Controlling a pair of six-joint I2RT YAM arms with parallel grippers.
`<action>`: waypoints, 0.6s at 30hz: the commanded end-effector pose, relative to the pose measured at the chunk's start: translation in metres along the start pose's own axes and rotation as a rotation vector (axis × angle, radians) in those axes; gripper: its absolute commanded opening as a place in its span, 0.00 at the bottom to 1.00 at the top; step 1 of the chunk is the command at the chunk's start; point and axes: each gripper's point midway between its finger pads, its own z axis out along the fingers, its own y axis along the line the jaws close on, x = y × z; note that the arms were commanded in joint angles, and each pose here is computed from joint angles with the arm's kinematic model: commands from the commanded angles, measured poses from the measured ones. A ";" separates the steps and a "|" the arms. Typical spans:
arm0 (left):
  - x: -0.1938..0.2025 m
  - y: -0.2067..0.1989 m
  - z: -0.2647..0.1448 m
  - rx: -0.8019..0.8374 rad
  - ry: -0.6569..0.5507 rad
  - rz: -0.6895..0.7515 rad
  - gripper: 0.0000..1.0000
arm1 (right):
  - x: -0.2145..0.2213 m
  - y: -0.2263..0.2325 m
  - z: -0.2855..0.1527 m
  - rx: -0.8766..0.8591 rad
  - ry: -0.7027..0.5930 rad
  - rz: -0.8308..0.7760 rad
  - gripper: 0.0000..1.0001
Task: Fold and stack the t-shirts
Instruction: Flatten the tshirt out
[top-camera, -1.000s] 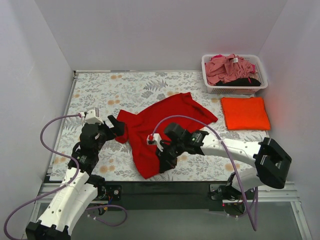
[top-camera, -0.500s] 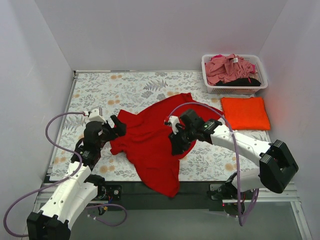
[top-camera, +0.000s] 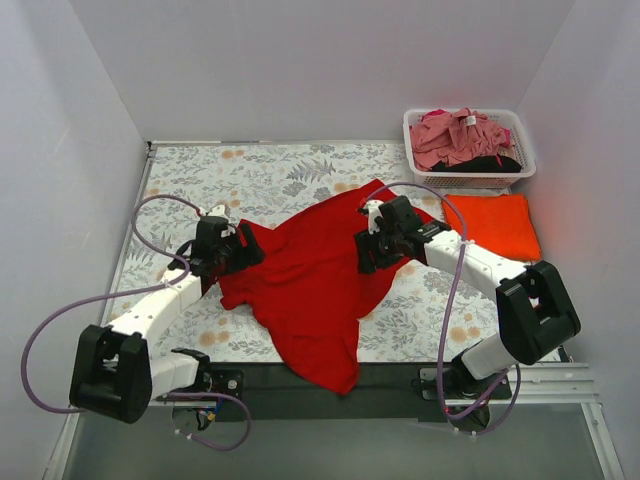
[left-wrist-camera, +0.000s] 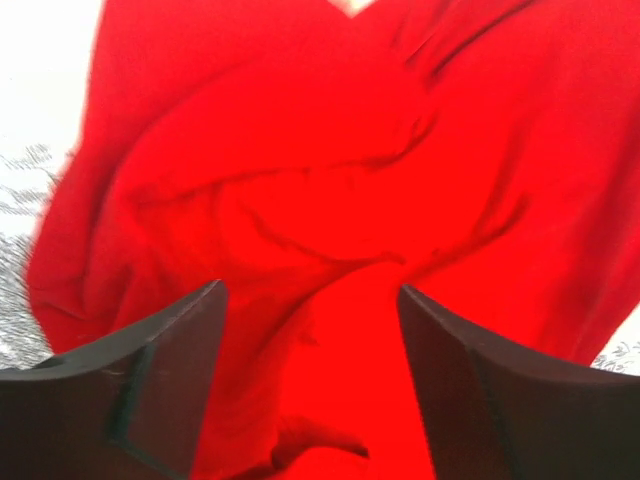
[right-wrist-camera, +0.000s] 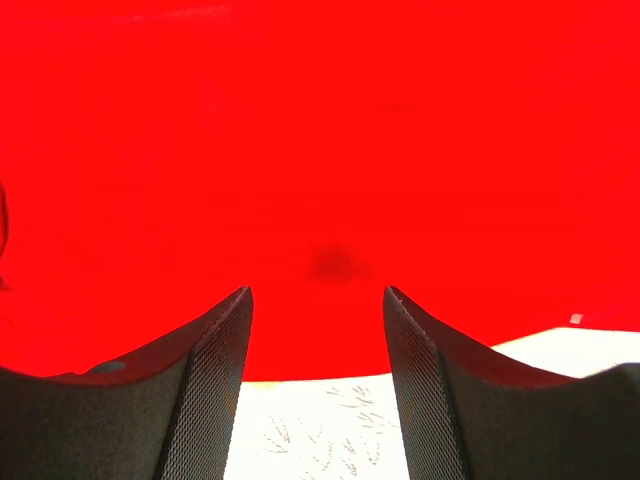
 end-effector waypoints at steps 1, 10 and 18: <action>0.008 -0.003 0.013 -0.001 0.065 -0.068 0.66 | 0.006 0.011 0.001 -0.055 -0.005 0.000 0.61; 0.020 0.032 0.048 -0.193 0.099 -0.142 0.53 | 0.020 0.009 -0.007 -0.048 -0.012 -0.008 0.61; -0.020 0.084 0.095 -0.389 0.085 -0.089 0.53 | 0.035 0.010 -0.001 -0.061 0.021 -0.016 0.61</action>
